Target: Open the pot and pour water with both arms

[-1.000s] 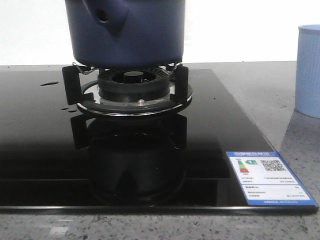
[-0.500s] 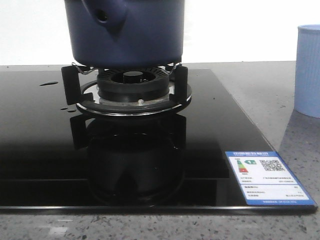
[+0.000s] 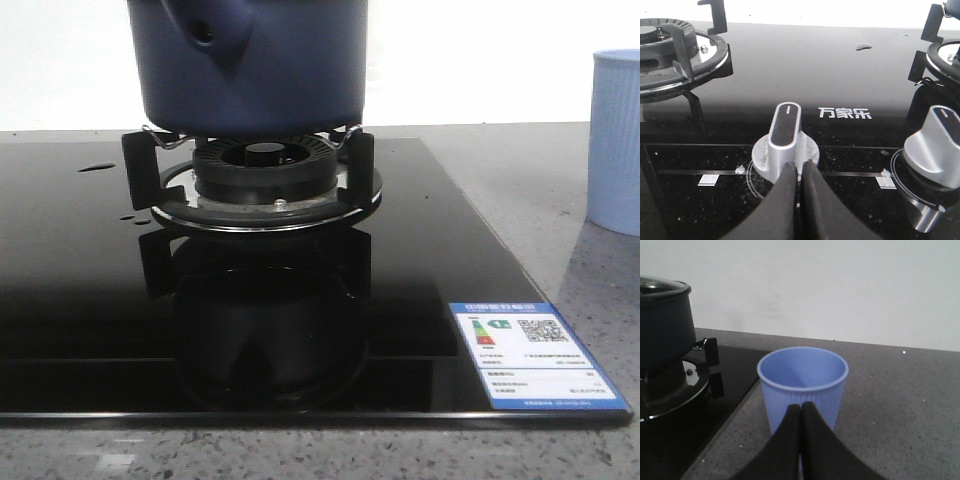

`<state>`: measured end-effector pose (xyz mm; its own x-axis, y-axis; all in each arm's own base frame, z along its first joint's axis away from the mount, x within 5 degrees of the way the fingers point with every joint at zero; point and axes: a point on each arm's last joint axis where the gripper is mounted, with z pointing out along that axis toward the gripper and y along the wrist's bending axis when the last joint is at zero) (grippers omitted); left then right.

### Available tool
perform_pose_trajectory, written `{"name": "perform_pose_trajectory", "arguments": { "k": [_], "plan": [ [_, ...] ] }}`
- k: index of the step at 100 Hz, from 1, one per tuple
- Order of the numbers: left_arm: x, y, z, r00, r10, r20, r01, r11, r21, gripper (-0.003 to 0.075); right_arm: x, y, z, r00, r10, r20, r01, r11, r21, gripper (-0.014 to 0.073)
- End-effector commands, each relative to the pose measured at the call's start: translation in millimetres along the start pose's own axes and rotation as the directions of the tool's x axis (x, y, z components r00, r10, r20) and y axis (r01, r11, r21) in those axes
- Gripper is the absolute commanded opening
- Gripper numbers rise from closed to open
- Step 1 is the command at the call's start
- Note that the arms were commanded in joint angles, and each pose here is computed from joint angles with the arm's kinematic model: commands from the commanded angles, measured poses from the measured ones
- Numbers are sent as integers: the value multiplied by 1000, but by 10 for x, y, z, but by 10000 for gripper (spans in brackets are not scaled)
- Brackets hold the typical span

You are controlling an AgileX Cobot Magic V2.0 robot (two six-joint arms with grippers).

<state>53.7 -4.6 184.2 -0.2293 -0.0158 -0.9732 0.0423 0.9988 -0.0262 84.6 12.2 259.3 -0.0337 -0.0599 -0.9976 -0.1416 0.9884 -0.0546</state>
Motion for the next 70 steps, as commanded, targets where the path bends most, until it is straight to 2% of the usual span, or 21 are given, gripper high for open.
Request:
{"name": "perform_pose_trajectory", "arguments": {
  "k": [1, 5, 6, 7, 12, 13, 14, 19, 20, 21, 39, 55, 64, 70],
  "plan": [
    [66, 8, 37, 1000, -26, 10, 26, 1000, -5, -19, -57, -62, 0, 999, -40, 18, 39, 997, 67, -66],
    [66, 8, 37, 1000, -26, 10, 26, 1000, -5, -19, -60, -74, -1, 999, -34, 21, 32, 996, 79, -66],
    [66, 8, 37, 1000, -26, 10, 26, 1000, -5, -19, -60, -80, -1, 1000, -1, 24, -1, 996, 86, -66],
    [66, 8, 37, 1000, -26, 10, 26, 1000, -5, -19, -60, -86, -2, 999, -25, 22, 23, 995, 92, -66],
    [66, 8, 37, 1000, -26, 10, 26, 1000, -5, -19, -61, -111, -5, 1000, -8, 16, 6, 993, 119, -66],
    [66, 8, 37, 1000, -26, 10, 26, 1000, -5, -19, -54, -114, -5, 999, 39, 16, -41, 992, 122, -66],
    [66, 8, 37, 1000, -26, 10, 26, 1000, -5, -19, -56, -124, -7, 1000, 1, 7, -2, 991, 134, -66],
    [66, 8, 37, 1000, -26, 10, 26, 1000, -5, -19, -52, -148, -20, 1000, 4, -21, 0, 987, 159, -66],
    [66, 8, 37, 1000, -26, 10, 26, 1000, -5, -19, -43, -149, -20, 999, 38, -26, -33, 986, 161, -66],
    [66, 8, 37, 1000, -26, 10, 26, 1000, -5, -19, -41, -158, -31, 999, 5, -39, 1, 985, 171, -66],
    [66, 8, 37, 1000, -26, 10, 26, 1000, -5, -19, 53, -215, -81, 989, 18, -147, 18, 972, 236, -66],
    [66, 8, 37, 1000, -26, 10, 26, 1000, -5, -19, 82, -229, -86, 985, 6, -171, 38, 968, 249, -66],
    [66, 8, 37, 1000, -26, 10, 26, 1000, -5, -19, 120, -198, -67, 988, -11, -152, 44, 975, 217, -66],
    [66, 8, 37, 1000, -26, 10, 26, 1000, -5, -19, 165, -176, -58, 989, 23, -148, 7, 980, 200, -66]
  ]
}}
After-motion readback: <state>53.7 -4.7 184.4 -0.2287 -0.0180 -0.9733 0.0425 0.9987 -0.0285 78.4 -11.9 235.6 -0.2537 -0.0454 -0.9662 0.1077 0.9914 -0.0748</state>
